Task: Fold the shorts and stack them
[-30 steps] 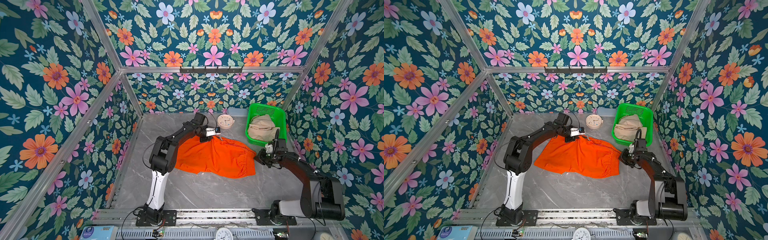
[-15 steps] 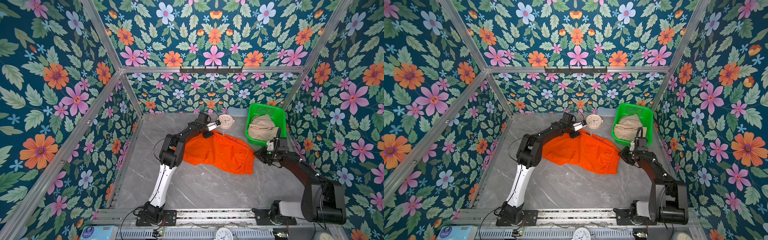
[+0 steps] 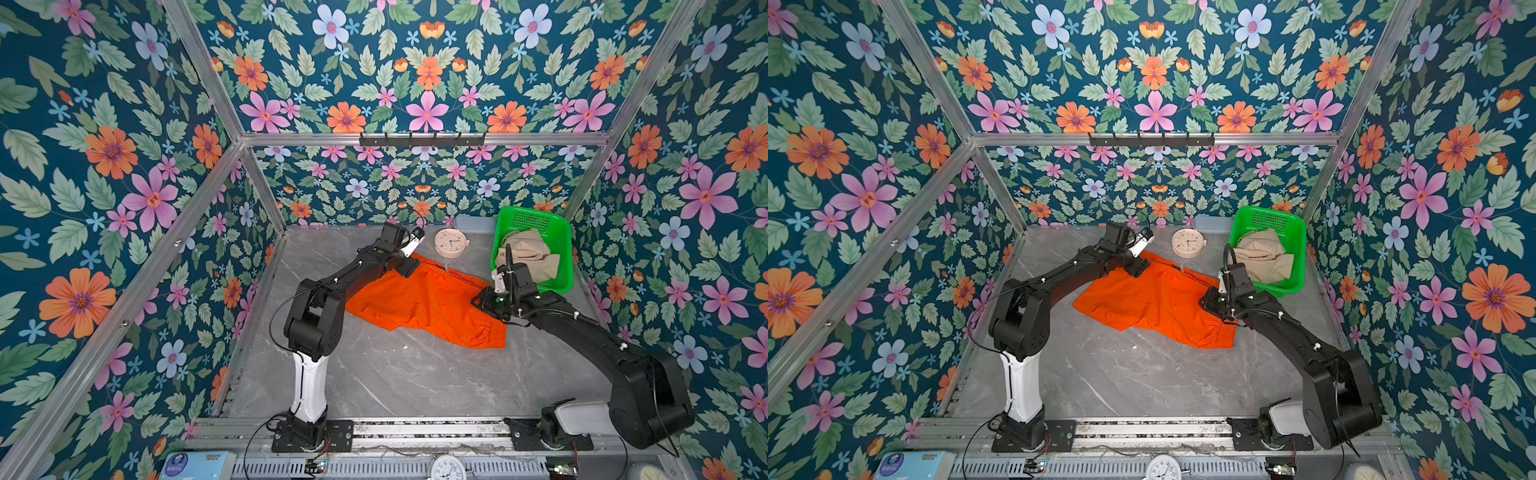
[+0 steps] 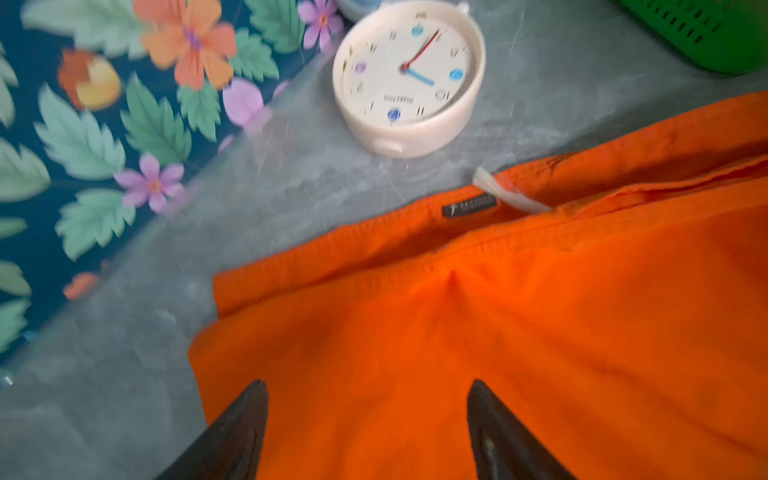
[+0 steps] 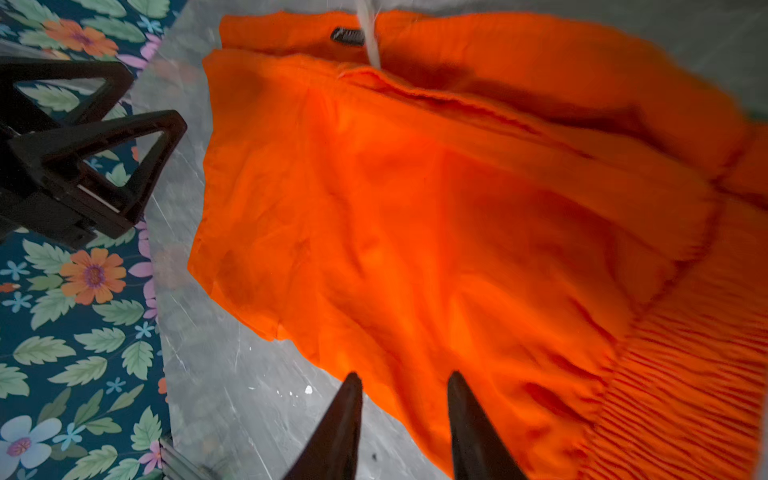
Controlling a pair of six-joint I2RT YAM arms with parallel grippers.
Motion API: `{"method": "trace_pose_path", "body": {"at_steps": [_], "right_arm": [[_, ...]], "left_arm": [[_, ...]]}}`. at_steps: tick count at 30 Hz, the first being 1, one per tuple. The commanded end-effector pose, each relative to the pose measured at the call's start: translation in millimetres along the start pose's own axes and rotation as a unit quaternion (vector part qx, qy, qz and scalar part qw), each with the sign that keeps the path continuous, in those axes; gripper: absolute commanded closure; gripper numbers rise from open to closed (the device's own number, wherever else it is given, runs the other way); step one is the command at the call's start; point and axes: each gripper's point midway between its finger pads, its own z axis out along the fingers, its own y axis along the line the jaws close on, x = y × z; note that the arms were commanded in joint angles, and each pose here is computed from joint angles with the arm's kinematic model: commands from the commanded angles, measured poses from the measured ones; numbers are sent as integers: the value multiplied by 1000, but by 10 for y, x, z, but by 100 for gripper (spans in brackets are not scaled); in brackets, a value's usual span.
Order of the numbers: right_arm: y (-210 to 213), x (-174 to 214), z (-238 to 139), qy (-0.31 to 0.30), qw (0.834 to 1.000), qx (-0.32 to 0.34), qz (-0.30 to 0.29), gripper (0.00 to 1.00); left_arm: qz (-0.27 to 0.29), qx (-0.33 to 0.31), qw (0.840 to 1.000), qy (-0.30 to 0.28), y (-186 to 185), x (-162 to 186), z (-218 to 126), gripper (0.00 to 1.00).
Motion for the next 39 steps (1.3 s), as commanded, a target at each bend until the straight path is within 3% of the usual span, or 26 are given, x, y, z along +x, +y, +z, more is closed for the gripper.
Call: {"method": "trace_pose_path", "body": {"at_steps": [1,8,15,24,28,33,39], "right_arm": [[145,-19,220,2,1000,0,-3,65],[-27,171,612,43,999,21,23,64],[-359,538,666,76,995,43,49,64],[-740,1044,460,102,990,69,73,64],[-634,990,213,81,994,56,52,62],[-521,615,-220,33,998,33,47,58],[-681,104,-757,-41,993,-33,110,55]], "left_arm": [[-132,-1,990,47,-54,439,-58,24],[-250,-43,963,89,-36,1233,-301,26],[-291,-67,946,125,-143,1756,-549,26],[-337,-96,923,161,-300,2300,-925,26],[-335,-89,931,112,-313,2156,-1142,26],[-281,-40,959,12,-353,1536,-1341,24],[-110,69,988,-82,-887,686,-1348,23]]}}
